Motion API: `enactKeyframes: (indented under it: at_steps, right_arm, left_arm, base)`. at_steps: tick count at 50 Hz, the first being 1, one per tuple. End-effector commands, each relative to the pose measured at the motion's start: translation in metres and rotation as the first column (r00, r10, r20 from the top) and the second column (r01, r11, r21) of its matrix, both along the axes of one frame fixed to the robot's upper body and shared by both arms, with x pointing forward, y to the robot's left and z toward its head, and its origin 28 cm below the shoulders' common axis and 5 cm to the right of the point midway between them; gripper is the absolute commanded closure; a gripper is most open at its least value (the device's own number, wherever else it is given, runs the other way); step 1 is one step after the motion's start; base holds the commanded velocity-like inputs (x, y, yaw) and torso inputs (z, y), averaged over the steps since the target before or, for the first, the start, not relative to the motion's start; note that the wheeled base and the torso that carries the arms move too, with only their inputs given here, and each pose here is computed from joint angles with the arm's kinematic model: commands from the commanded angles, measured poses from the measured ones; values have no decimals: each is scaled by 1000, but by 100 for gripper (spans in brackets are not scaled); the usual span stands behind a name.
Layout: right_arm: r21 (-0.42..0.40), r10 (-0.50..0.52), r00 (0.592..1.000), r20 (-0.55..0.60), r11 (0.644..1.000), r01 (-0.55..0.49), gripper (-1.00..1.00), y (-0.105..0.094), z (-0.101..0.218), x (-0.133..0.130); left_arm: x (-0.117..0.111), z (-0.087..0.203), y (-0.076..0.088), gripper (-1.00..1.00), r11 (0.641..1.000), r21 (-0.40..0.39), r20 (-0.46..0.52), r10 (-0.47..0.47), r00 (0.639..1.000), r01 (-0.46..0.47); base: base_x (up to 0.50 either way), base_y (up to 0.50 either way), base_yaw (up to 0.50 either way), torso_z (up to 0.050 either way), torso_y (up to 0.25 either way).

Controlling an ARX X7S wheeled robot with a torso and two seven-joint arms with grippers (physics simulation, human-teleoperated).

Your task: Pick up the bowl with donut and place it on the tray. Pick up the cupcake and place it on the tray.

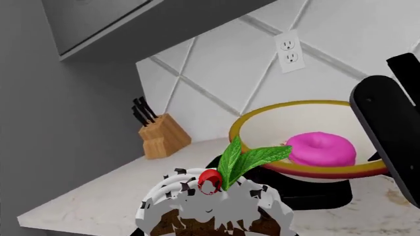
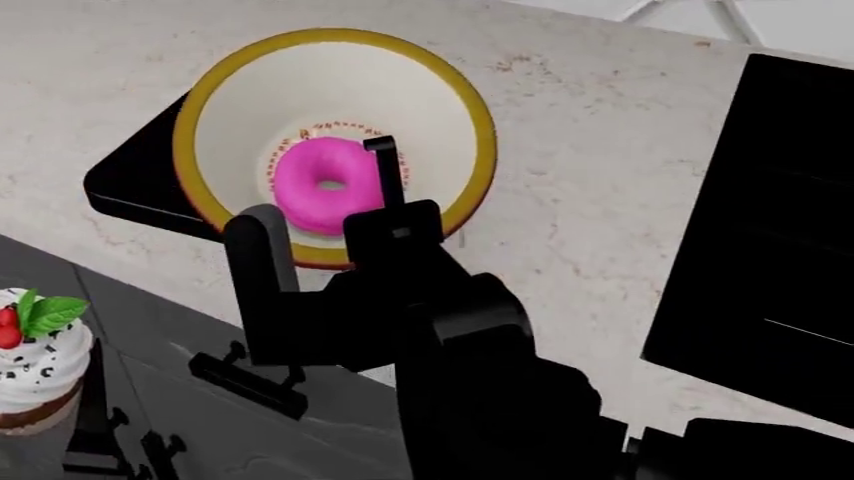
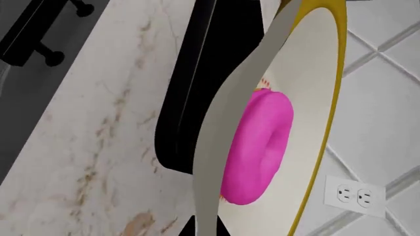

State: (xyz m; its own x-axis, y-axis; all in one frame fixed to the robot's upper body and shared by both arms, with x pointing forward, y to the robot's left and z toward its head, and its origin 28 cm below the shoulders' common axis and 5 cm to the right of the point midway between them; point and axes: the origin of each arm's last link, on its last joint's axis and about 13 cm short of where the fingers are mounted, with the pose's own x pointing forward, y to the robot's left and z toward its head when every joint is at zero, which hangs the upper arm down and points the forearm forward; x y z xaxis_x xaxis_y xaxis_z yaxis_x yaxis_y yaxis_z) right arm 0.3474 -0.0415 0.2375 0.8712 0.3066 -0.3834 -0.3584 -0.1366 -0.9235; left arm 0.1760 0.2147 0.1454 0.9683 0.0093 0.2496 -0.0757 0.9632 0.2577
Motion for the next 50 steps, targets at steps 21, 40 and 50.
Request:
enactKeyframes:
  at_steps: [21,40,50]
  right_arm:
    - [3,-11,998,67,1000,11,100,-2,5,-1]
    - [7,-34,996,77,999,34,100,-4,11,-2]
    - [9,-38,996,80,999,37,100,-6,15,-3]
  left_arm:
    - [-9,9,-2,100,1000,-3,28,1,1000,-1]
    - [-5,5,-3,100,1000,-6,16,-5,1000,5]
    - [-4,16,-5,100,1000,12,26,-8,1000,7]
  base:
    - [-16,47,-262,0,0]
    - [-155,476,0,1,1]
    - [-52,174,0,0,1]
